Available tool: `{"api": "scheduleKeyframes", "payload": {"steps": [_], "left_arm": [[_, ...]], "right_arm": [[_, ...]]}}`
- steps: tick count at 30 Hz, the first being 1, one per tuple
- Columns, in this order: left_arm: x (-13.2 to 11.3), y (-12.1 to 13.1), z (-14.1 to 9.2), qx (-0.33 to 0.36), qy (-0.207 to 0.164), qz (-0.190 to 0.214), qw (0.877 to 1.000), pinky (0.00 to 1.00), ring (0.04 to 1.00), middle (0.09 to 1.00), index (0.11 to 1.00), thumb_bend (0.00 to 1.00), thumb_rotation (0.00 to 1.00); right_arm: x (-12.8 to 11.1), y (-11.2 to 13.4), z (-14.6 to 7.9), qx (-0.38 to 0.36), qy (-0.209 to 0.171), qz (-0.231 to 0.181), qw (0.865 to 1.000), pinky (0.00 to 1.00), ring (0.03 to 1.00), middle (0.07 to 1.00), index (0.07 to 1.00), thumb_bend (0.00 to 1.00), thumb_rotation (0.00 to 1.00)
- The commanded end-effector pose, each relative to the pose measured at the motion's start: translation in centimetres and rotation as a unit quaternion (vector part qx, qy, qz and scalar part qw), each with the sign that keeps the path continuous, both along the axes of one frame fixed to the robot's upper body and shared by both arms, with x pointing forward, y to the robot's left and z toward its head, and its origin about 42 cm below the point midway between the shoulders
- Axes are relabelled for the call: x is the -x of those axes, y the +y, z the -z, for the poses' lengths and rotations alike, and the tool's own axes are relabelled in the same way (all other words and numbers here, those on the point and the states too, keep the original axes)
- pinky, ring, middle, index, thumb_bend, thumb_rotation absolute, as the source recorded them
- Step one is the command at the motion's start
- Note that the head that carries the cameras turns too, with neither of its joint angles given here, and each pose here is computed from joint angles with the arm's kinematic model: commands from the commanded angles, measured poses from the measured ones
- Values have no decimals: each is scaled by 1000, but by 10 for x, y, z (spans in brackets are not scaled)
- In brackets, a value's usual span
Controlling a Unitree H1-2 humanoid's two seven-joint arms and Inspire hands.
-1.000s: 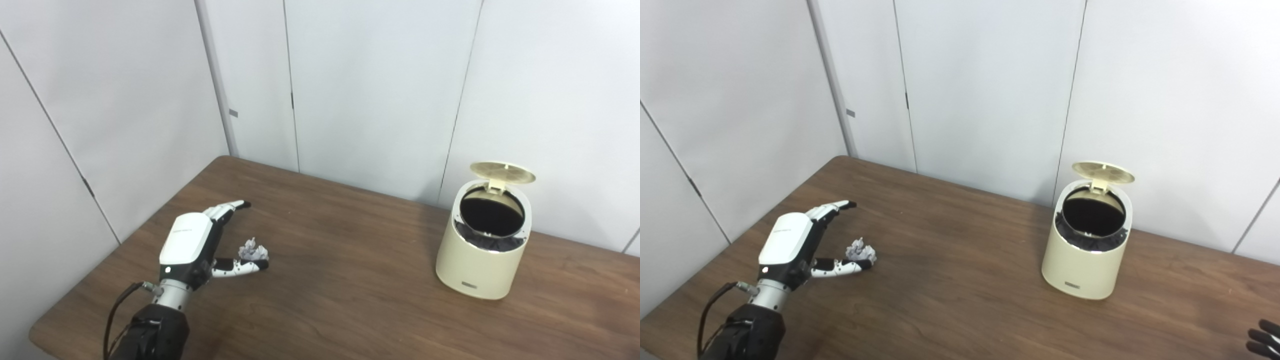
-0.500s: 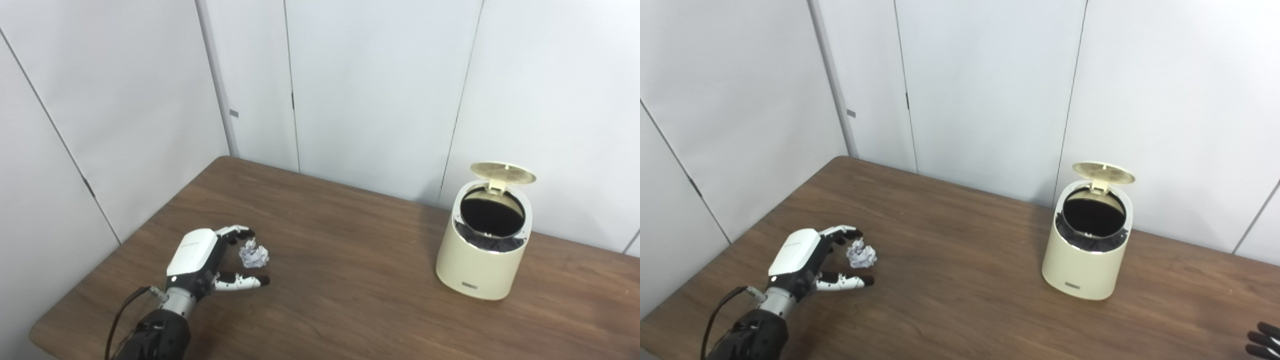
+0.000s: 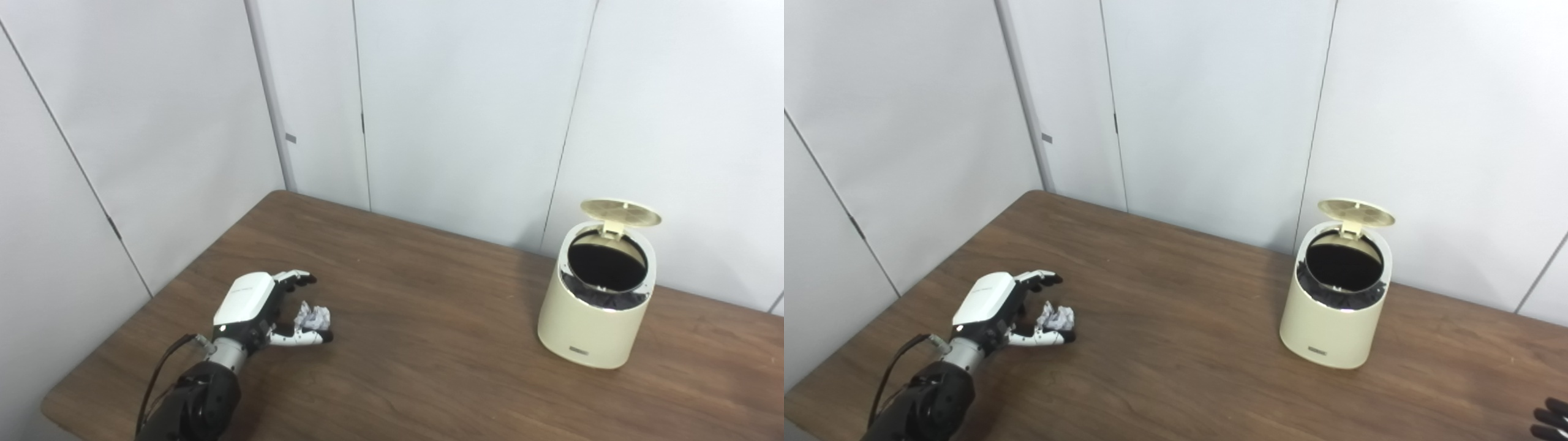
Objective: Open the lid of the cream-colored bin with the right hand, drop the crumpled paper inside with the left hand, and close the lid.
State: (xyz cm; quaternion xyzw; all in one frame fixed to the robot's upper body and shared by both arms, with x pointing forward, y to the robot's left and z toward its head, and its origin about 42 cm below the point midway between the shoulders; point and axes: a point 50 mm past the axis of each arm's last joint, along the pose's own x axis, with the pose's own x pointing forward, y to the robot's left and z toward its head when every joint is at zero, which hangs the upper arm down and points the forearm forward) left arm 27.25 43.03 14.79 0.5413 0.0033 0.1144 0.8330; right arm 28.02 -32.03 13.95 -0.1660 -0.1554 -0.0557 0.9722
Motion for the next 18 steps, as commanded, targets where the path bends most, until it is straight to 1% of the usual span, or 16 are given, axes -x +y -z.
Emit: {"api": "scheduleKeyframes", "payload": {"steps": [1, 6, 8, 10, 11, 12, 15, 16, 17, 18], "left_arm": [[-5, 7, -4, -6, 8, 3, 1000, 660, 756, 785, 776, 1000, 433], [-11, 6, -8, -3, 10, 8, 1000, 648, 737, 760, 764, 1000, 400], [-12, 4, -11, -9, 7, 14, 1000, 632, 717, 744, 753, 1000, 351], [-13, 5, -10, -12, 9, 16, 1000, 615, 688, 712, 726, 1000, 328], [-13, 5, -9, -13, 11, 17, 1000, 590, 660, 688, 706, 1000, 303], [-13, 5, -9, -12, 12, 18, 1000, 538, 605, 648, 668, 997, 239], [-13, 3, -7, 4, 16, 22, 1000, 415, 483, 554, 581, 973, 47], [-12, 3, -6, 12, 17, 20, 1000, 401, 470, 544, 571, 971, 24], [-12, 2, -4, 20, 17, 20, 999, 369, 436, 517, 536, 966, 12], [-11, 2, -3, 25, 16, 21, 999, 337, 401, 489, 514, 705, 4]], "right_arm": [[-4, 0, -18, 2, -33, -6, 999, 449, 663, 702, 715, 1000, 868], [-3, 1, -18, 3, -31, -3, 1000, 437, 665, 704, 715, 1000, 874], [-3, 0, -18, 1, -31, -2, 1000, 436, 666, 705, 715, 1000, 871], [-3, 1, -19, 0, -31, -2, 1000, 431, 667, 706, 714, 1000, 869], [-3, 1, -19, 0, -31, -1, 1000, 429, 667, 706, 714, 1000, 870], [-3, 1, -20, 0, -31, 1, 1000, 427, 666, 706, 713, 1000, 871], [-3, 1, -20, 2, -30, 2, 1000, 427, 669, 709, 716, 1000, 876], [-3, 0, -20, 2, -30, 2, 1000, 428, 670, 710, 717, 1000, 878], [-3, 0, -19, 1, -30, 2, 1000, 431, 673, 711, 717, 1000, 876], [-3, 0, -19, 0, -30, 2, 1000, 434, 676, 712, 717, 1000, 874]]}}
